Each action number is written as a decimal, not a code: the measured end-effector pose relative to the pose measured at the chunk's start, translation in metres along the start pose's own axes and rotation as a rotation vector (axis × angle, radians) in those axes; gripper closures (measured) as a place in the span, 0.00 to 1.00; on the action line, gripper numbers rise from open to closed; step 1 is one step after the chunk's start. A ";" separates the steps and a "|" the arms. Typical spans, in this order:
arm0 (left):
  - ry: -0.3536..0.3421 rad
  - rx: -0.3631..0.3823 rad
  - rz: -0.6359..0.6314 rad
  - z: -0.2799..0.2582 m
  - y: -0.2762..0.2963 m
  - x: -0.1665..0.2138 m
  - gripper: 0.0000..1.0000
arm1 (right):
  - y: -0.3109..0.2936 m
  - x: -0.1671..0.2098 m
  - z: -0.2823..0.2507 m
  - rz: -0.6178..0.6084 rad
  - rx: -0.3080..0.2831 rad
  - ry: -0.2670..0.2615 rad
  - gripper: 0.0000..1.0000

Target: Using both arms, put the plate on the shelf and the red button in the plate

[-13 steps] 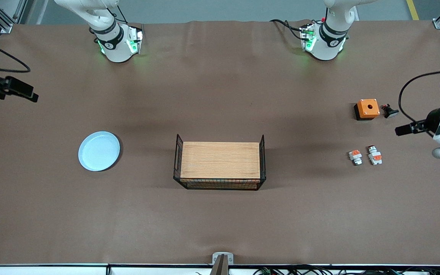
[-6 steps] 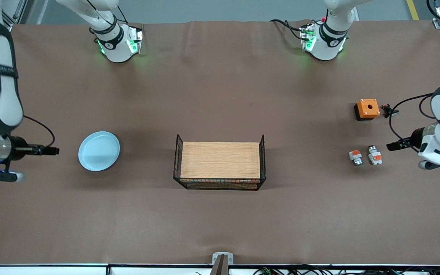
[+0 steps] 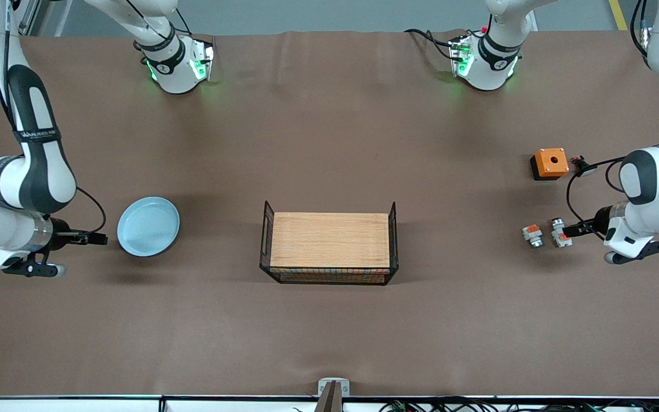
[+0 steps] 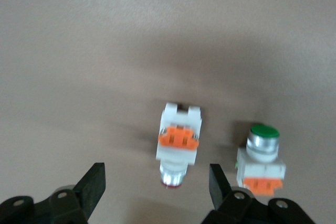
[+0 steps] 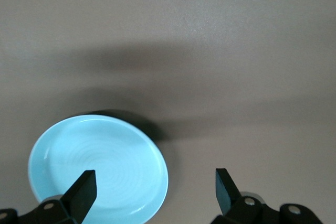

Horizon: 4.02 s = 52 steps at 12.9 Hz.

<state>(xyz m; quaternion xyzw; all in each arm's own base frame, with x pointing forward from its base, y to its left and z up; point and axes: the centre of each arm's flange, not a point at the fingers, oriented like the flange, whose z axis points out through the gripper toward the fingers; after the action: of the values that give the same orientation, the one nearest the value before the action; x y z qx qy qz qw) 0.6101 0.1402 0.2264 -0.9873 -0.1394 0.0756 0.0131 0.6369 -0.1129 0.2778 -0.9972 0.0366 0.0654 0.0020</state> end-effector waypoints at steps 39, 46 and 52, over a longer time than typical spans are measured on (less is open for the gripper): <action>0.059 -0.253 0.332 -0.251 0.472 -0.222 0.59 | -0.035 -0.057 -0.015 -0.071 0.033 -0.051 0.92; 0.085 -0.288 0.298 -0.260 0.476 -0.208 0.59 | -0.085 -0.114 -0.108 -0.015 0.132 -0.184 0.93; 0.097 -0.294 0.283 -0.267 0.469 -0.201 0.59 | -0.224 -0.212 -0.212 0.265 0.112 -0.241 0.93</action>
<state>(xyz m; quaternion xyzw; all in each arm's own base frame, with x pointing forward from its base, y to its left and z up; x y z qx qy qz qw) 0.5880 -0.3673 0.4979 -0.9908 -0.0080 0.0079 -0.1349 0.4709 0.1245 0.5152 -0.9669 0.1706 0.1819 0.0533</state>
